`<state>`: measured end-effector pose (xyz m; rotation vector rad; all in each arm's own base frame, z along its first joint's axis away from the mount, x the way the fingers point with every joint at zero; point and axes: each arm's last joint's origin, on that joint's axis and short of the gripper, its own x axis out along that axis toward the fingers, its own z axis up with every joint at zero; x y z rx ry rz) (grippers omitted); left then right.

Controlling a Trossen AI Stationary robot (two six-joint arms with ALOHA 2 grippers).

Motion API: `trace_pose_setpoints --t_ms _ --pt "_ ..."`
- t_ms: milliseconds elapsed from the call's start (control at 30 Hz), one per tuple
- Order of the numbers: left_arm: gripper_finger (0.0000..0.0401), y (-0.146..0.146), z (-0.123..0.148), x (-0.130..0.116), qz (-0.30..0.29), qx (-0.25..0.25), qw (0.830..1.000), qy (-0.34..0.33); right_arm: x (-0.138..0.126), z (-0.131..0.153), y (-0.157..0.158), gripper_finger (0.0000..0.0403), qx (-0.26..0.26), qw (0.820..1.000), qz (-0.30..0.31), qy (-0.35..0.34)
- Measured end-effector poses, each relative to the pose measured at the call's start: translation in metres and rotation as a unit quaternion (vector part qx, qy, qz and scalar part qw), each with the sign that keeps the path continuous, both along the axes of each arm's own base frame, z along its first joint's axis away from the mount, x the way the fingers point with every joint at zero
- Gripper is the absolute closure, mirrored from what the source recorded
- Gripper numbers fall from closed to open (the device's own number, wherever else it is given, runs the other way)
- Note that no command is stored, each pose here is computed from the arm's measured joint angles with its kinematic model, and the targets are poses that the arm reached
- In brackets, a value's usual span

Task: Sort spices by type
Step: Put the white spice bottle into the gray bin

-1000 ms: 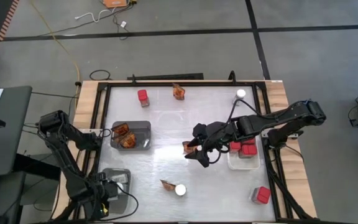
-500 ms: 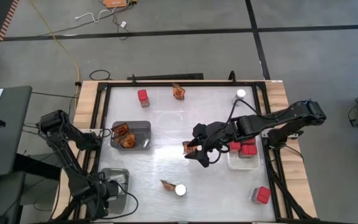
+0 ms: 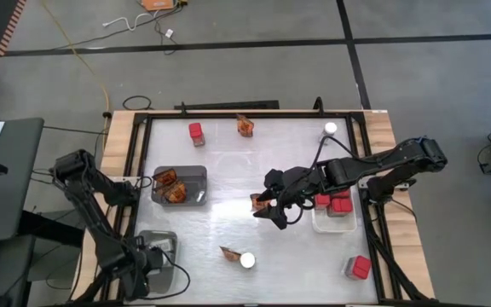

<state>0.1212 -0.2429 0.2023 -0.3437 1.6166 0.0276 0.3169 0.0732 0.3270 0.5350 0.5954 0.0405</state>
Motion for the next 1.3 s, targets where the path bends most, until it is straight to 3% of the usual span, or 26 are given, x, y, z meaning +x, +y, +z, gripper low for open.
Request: trace_pose_setpoints --t_ms 300,633,1300 --pt "0.0104 0.009 0.017 0.003 0.039 -0.029 0.999 -0.021 0.0 0.0 0.0 0.0097 0.0 1.0 0.0 0.0" --pt "0.0105 0.01 0.018 0.004 0.1 -0.021 0.994 -0.03 0.0 0.0 0.0 0.0097 0.0 1.0 0.001 0.0" --pt "0.0107 0.01 0.018 0.0 0.092 -0.021 0.995 -0.004 0.0 0.0 0.0 0.0097 -0.007 1.0 0.005 -0.001"
